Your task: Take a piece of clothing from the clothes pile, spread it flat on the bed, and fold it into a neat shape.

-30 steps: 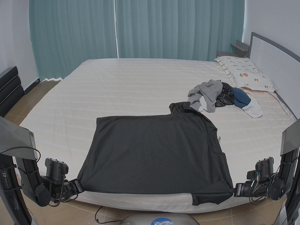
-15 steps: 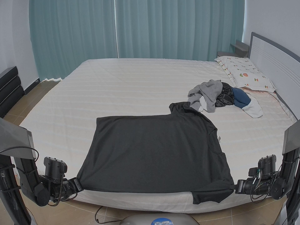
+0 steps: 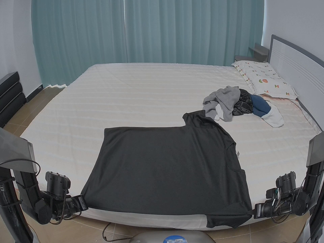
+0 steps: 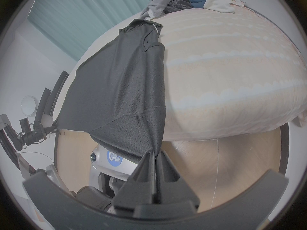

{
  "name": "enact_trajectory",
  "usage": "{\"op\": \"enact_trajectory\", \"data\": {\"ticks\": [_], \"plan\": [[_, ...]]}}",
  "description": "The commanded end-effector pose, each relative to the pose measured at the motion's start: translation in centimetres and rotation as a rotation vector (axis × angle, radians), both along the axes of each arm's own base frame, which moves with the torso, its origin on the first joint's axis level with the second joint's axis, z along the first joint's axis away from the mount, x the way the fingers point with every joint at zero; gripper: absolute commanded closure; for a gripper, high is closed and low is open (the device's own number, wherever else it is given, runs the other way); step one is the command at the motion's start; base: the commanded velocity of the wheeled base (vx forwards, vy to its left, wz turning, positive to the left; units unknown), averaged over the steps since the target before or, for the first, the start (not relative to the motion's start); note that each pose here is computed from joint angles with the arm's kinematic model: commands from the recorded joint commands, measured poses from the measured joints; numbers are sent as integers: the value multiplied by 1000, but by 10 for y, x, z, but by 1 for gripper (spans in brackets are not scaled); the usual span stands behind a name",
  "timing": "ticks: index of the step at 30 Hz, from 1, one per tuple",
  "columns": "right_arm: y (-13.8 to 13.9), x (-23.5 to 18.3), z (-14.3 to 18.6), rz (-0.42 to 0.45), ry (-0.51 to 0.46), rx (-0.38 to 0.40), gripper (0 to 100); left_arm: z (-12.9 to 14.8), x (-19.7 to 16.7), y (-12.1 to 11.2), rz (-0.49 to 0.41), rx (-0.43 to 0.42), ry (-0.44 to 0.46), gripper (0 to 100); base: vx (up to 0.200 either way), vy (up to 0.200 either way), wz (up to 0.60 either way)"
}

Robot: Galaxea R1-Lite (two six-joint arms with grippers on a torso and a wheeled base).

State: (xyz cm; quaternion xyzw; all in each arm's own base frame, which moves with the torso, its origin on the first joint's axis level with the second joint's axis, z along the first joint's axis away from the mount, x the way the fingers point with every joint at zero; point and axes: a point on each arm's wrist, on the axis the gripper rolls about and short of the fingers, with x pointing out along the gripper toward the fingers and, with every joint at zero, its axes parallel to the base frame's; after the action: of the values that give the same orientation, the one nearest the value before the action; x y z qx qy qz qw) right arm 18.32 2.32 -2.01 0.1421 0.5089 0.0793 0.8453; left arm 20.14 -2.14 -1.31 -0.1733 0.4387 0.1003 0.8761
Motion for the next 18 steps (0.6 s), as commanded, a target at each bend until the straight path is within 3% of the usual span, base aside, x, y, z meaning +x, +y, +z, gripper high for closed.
{"op": "enact_trajectory", "data": {"ticks": [1,11,18], "plan": [[2,-7,1,21,22,-9,100,-1,-10,1,-27,25,34,100,0,0,0],[0,-18,13,71,36,-37,100,-2,-22,1,-75,60,93,100,0,0,0],[0,-17,14,68,24,-36,100,13,-31,-2,-102,62,94,100,0,0,0]]}}
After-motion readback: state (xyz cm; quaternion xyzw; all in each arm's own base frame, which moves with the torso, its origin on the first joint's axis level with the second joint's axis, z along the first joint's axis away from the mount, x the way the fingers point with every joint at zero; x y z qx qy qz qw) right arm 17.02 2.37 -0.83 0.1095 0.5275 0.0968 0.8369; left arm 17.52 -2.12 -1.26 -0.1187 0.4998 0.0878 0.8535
